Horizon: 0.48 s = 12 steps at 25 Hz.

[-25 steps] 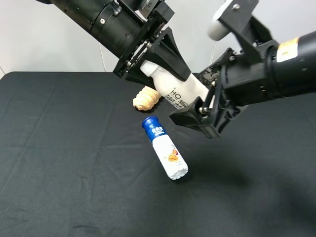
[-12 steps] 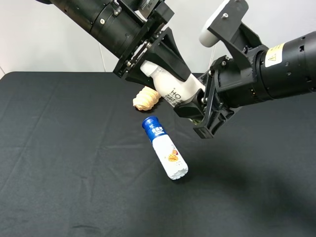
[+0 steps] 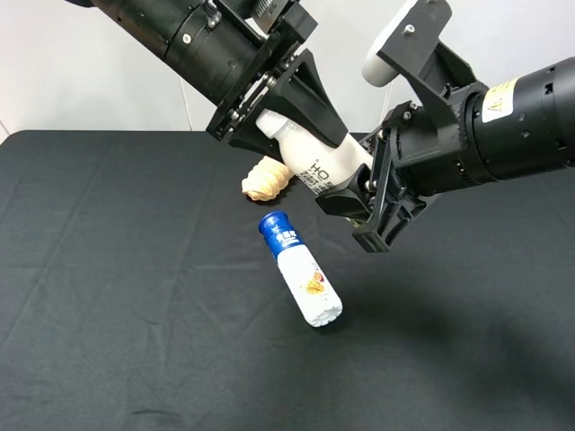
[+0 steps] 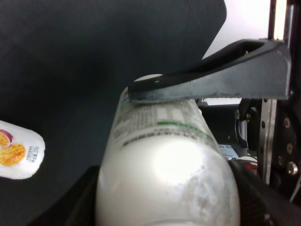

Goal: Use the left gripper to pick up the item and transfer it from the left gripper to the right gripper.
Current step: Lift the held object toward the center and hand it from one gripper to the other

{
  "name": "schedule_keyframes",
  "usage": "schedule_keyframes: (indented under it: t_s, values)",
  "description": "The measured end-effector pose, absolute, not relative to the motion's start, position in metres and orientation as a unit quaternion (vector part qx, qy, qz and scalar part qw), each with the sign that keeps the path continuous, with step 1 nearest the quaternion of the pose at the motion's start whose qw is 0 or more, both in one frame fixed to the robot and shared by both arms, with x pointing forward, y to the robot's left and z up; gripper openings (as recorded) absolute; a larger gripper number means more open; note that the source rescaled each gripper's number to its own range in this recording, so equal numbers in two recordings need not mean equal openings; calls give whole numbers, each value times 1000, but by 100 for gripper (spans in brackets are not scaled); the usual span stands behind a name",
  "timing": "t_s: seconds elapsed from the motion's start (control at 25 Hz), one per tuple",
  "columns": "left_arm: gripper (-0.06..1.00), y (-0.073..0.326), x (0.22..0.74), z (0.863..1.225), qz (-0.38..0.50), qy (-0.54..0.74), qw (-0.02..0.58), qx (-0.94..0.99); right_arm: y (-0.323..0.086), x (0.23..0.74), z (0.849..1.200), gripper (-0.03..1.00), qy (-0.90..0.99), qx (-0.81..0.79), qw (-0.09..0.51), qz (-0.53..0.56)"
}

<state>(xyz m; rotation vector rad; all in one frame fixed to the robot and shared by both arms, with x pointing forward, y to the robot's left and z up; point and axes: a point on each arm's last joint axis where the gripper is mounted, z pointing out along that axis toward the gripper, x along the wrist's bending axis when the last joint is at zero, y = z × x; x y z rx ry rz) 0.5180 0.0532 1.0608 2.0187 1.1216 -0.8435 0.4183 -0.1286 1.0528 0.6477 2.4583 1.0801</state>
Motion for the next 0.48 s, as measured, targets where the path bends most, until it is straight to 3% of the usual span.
schedule_keyframes:
  t_s: [0.16, 0.2, 0.32, 0.36, 0.48]
  values:
    - [4, 53, 519, 1061, -318, 434, 339, 772, -128, 419, 1053, 13, 874, 229, 191, 384]
    - [14, 52, 520, 1061, -321, 438, 342, 767, -128, 419, 1052, 13, 875, 229, 190, 383]
    - [66, 51, 520, 1064, -329, 444, 344, 759, -128, 419, 1049, 11, 879, 229, 183, 376]
    - [76, 51, 519, 1064, -331, 444, 343, 759, -128, 419, 1049, 11, 879, 229, 183, 376]
    - [87, 52, 519, 1064, -333, 444, 341, 759, -128, 419, 1050, 11, 879, 229, 184, 376]
